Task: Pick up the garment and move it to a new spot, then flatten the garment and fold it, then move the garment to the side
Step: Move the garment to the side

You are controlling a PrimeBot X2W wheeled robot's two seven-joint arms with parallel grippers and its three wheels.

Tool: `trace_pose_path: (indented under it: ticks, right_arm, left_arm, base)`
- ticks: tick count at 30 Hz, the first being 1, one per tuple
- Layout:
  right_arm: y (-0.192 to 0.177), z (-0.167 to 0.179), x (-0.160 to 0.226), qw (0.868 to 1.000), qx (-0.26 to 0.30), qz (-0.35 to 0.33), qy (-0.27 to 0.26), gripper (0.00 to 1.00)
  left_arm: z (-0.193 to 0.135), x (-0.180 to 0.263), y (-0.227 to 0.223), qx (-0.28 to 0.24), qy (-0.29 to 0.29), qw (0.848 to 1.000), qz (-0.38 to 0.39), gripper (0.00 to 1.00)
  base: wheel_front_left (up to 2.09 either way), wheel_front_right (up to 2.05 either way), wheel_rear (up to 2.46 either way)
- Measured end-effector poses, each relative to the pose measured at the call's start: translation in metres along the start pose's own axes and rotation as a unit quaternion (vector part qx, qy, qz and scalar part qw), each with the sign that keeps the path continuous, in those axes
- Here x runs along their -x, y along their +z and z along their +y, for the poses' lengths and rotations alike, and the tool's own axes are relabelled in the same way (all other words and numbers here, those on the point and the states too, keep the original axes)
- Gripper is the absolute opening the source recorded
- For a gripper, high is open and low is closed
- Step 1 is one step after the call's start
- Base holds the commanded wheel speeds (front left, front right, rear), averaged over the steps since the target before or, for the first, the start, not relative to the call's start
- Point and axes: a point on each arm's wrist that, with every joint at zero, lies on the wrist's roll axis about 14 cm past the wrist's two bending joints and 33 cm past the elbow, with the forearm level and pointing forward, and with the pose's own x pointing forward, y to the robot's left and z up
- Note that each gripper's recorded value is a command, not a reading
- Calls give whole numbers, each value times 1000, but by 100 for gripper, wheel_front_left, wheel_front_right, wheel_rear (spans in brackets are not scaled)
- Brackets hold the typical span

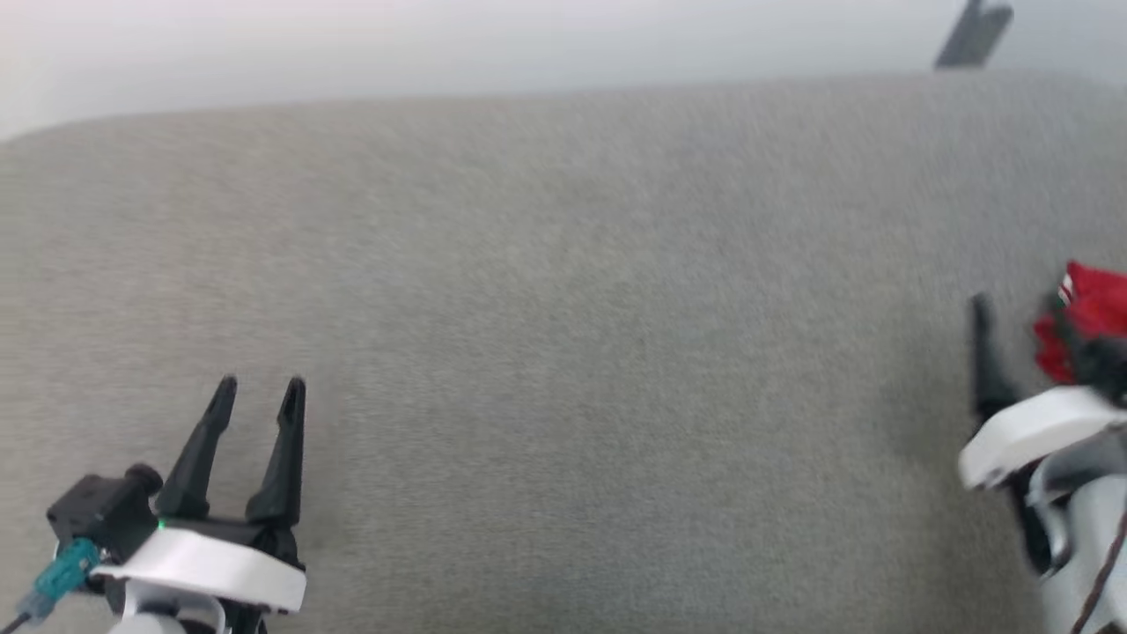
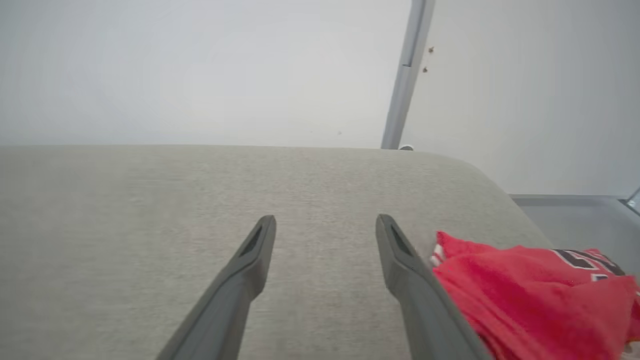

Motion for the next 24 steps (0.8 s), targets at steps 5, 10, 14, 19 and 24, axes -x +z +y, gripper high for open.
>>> trace_pose_path:
  ticks: [5, 10, 14, 19, 24]
  right_arm:
    - [6, 36, 17, 998, -45, -29, 34, 100]
    - [20, 63, 35, 994, -74, -60, 61, 100]
    - [30, 71, 44, 991, -84, -79, 71, 100]
    - [47, 77, 53, 986, -94, -110, 77, 100]
    - [56, 77, 62, 985, -94, -125, 75, 100]
  left_arm:
    - [13, 30, 10, 3, 38, 999, -16, 100]
    - [19, 56, 16, 6, 64, 998, -29, 100]
    - [20, 66, 19, 7, 71, 997, -35, 100]
    - [22, 77, 24, 5, 79, 996, -46, 100]
    - [23, 83, 33, -6, 84, 995, -60, 100]
  base:
    - [0, 0, 0]
    - [0, 0, 0]
    - [0, 0, 0]
    - [0, 0, 0]
    - [0, 0, 0]
